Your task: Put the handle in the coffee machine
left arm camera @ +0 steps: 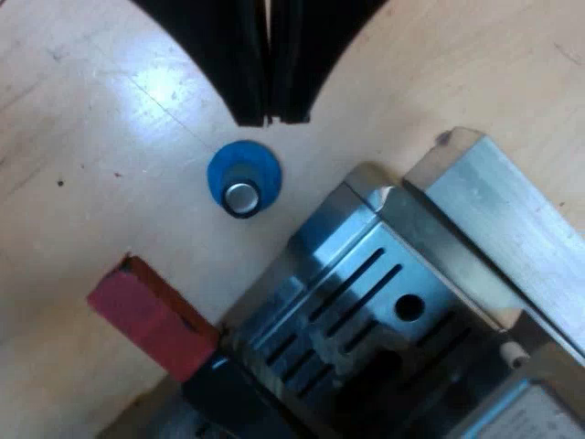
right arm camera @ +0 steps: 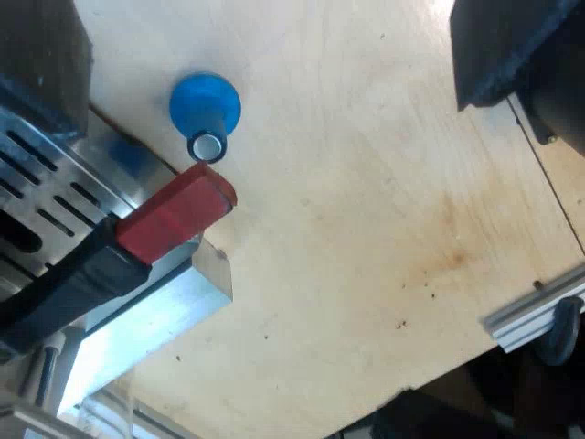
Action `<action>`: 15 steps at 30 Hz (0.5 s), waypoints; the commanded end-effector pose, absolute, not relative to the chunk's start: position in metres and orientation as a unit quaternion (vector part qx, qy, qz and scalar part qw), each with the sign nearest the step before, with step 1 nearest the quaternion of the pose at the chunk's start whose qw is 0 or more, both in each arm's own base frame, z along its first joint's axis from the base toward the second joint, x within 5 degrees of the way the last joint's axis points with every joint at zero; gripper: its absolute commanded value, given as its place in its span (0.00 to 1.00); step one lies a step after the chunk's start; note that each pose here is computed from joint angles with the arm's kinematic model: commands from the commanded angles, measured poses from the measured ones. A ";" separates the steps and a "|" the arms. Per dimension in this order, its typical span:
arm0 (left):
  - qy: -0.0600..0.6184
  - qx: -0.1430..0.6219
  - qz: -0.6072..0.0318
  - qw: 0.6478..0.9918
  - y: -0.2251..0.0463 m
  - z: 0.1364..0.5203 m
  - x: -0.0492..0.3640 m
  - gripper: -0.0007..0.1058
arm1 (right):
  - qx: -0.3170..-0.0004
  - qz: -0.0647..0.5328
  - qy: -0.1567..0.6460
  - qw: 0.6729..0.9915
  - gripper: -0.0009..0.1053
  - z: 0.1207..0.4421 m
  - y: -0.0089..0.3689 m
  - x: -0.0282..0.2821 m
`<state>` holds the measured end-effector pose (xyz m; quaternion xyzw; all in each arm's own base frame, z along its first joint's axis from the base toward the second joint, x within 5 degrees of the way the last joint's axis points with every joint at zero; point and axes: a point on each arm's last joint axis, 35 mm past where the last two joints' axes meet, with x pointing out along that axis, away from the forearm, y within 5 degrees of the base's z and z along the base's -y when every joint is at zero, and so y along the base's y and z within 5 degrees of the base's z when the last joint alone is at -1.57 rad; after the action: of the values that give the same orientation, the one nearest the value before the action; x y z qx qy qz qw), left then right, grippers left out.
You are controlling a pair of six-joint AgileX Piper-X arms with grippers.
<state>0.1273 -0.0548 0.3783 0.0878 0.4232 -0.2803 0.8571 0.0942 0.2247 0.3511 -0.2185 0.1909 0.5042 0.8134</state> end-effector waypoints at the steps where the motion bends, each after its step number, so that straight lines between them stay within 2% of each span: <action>1: 0.413 0.084 -0.275 0.864 -0.051 0.382 0.125 0.19 | -0.221 0.503 0.186 0.814 0.77 0.364 0.221 0.093; 3: 0.411 0.079 -0.266 0.868 -0.048 0.383 0.125 0.39 | -0.229 0.491 0.190 0.819 0.77 0.370 0.218 0.093; 7: 0.412 0.074 -0.254 0.872 -0.044 0.383 0.125 0.63 | -0.234 0.484 0.194 0.821 0.77 0.379 0.215 0.093; 10: 0.411 0.070 -0.245 0.875 -0.042 0.386 0.125 0.74 | -0.235 0.465 0.208 0.828 0.77 0.385 0.208 0.102; 15: 0.388 0.059 -0.224 0.892 -0.035 0.401 0.122 0.77 | -0.211 0.435 0.224 0.846 0.77 0.399 0.193 0.120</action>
<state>0.1263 -0.0357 0.3951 0.0601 0.3995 -0.2232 0.8871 0.1210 0.1966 0.3929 -0.2140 0.2279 0.4309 0.8465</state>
